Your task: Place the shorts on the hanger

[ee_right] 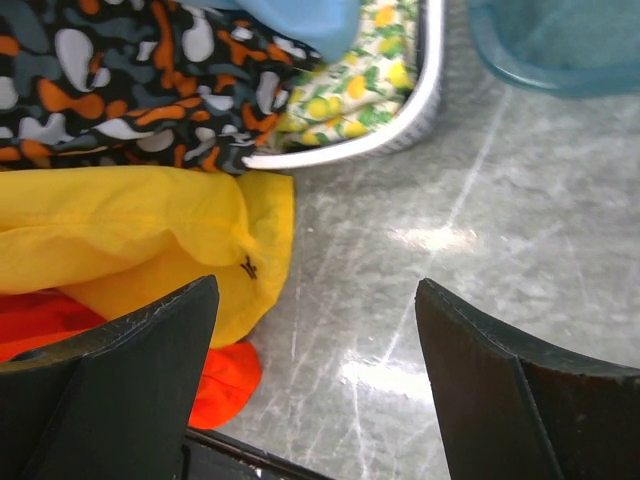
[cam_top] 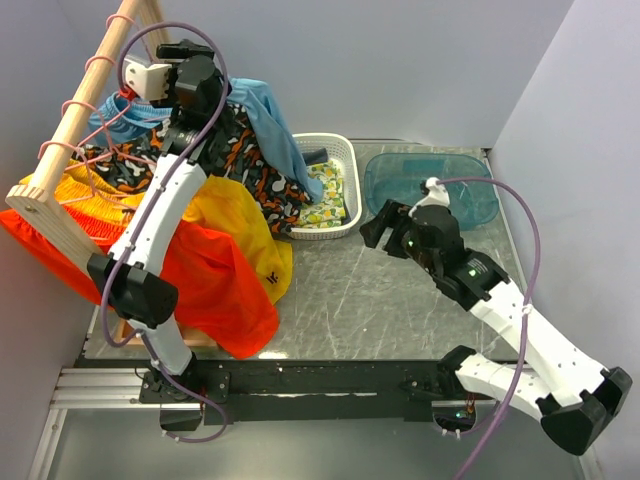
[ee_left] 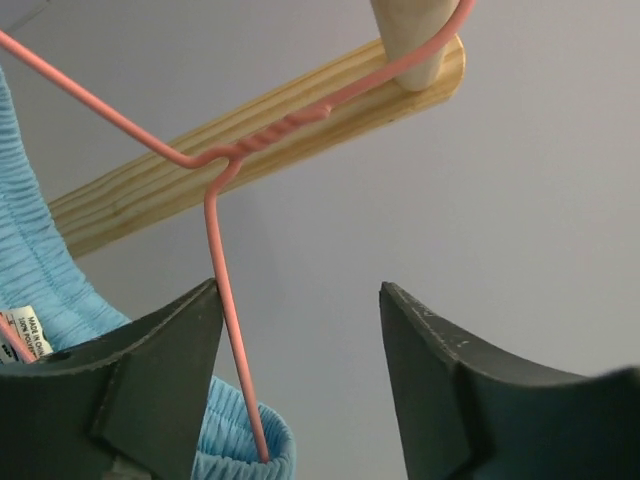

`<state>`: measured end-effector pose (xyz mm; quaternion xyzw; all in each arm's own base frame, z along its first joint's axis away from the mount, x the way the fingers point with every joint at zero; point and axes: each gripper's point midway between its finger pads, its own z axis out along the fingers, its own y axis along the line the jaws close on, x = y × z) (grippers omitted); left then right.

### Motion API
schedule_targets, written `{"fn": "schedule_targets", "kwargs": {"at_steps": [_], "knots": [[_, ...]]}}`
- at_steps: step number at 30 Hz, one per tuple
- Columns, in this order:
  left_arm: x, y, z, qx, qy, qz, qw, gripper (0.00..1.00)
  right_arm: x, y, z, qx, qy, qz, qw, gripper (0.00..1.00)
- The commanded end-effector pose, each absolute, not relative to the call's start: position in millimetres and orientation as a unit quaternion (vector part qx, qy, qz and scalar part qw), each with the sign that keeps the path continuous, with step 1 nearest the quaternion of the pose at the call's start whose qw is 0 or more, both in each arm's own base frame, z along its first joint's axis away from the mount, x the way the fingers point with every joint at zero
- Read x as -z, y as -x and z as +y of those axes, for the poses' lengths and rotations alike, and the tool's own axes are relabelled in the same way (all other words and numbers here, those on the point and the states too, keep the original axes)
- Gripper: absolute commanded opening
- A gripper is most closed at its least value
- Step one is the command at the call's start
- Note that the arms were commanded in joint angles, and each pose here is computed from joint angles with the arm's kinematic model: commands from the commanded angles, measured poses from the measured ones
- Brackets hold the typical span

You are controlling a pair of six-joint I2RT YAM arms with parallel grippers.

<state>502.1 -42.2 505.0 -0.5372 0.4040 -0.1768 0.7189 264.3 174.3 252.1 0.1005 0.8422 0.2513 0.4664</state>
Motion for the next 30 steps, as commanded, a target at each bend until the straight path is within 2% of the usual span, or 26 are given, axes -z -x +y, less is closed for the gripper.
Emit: {"fn": "schedule_targets", "kwargs": {"at_steps": [1, 5, 13, 15, 23, 30], "knots": [[-524.9, -483.2, -42.5, 0.206, 0.525, 0.408, 0.718, 0.74, -297.8, -280.3, 197.9, -0.289, -0.06, 0.81, 0.507, 0.87], [-521.0, -480.9, -48.4, 0.21, 0.509, 0.434, 0.713, 0.86, -306.6, -295.0, 231.0, -0.321, -0.009, 0.805, 0.498, 0.87], [-511.9, -473.5, -61.8, 0.22, 0.478, 0.488, 0.697, 0.99, -312.0, -344.5, 291.2, -0.339, 0.061, 0.803, 0.486, 0.86], [-514.8, -469.0, -66.1, 0.229, 0.462, 0.499, 0.696, 0.97, -305.7, -358.9, 304.8, -0.337, 0.068, 0.809, 0.477, 0.86], [-515.3, -450.4, -91.4, 0.255, 0.395, 0.557, 0.684, 0.96, -294.0, -380.2, 324.9, -0.341, 0.075, 0.811, 0.469, 0.86], [-521.0, -416.7, -141.1, 0.283, 0.299, 0.611, 0.676, 0.97, -309.0, -374.2, 299.6, -0.32, 0.038, 0.804, 0.5, 0.86]]}}
